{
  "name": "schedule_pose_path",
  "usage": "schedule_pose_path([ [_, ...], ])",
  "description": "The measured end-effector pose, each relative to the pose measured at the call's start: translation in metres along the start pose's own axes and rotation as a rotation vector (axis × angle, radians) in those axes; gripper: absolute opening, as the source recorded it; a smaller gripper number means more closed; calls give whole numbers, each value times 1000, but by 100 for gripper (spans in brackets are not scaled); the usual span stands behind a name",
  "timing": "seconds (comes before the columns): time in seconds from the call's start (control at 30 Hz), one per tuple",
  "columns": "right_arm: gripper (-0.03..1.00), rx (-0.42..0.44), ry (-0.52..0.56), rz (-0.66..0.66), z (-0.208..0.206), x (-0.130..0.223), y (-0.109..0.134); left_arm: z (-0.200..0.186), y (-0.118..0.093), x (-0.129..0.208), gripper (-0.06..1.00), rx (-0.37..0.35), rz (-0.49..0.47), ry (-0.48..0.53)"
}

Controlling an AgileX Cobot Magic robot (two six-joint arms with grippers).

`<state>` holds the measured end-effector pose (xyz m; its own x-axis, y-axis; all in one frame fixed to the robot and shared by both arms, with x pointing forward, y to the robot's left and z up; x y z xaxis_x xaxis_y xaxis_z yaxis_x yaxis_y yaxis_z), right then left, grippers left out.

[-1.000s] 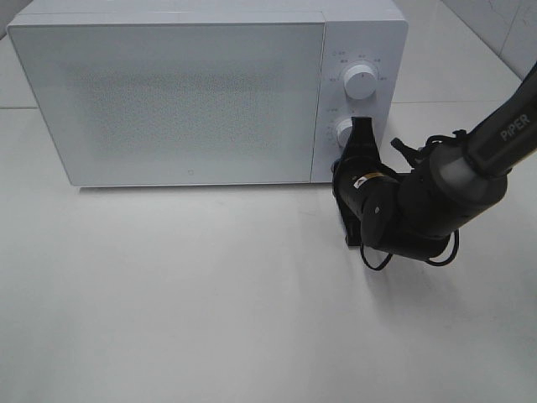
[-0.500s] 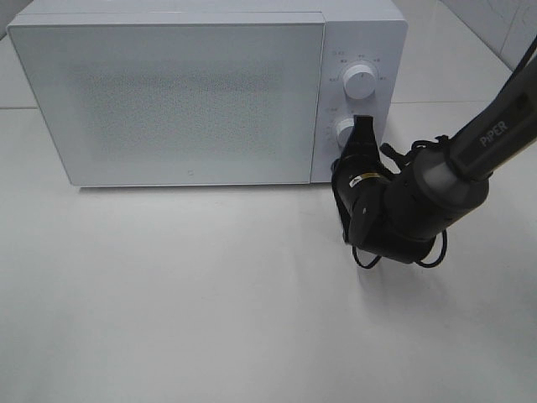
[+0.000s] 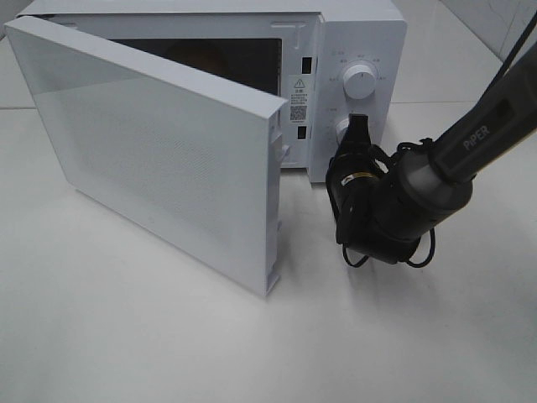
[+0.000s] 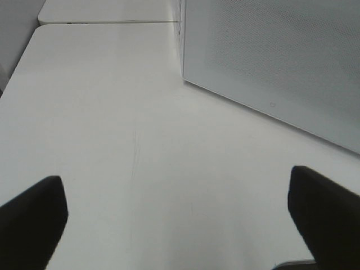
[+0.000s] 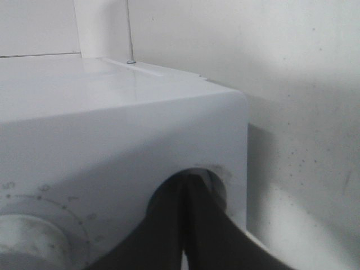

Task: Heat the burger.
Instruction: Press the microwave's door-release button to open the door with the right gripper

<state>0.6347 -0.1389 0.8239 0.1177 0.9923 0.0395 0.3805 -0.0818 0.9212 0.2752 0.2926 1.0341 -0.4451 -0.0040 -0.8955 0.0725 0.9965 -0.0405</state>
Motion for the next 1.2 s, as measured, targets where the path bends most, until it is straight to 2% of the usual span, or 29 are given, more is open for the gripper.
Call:
schedule_pose_path([
  [0.53, 2, 56, 5, -18, 1, 3, -4, 0, 0, 0, 99, 0, 0, 0],
  [0.97, 2, 93, 42, -30, -9, -2, 6, 0, 0, 0, 99, 0, 0, 0],
  [1.03, 2, 134, 73, -54, -19, -3, 5, 0, 0, 0, 99, 0, 0, 0],
  [1.13, 2, 149, 80, -69, -21, -3, 3, 0, 0, 0, 99, 0, 0, 0],
  [1.2, 2, 202, 103, -104, -30, -5, -2, 0, 0, 0, 99, 0, 0, 0],
])
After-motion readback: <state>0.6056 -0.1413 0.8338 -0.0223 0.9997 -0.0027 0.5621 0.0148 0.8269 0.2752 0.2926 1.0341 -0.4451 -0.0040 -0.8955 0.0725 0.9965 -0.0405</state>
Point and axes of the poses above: a point on each arm's last joint axis where the gripper is mounted, z pointing out along that axis toward the gripper, y along the wrist's bending axis when the last joint is at zero, x = y × z, the point moved 5 cm from there along z, pointing out along that axis toward the gripper, and after that the axes turned 1 degree about -z, right-handed, at the moved point
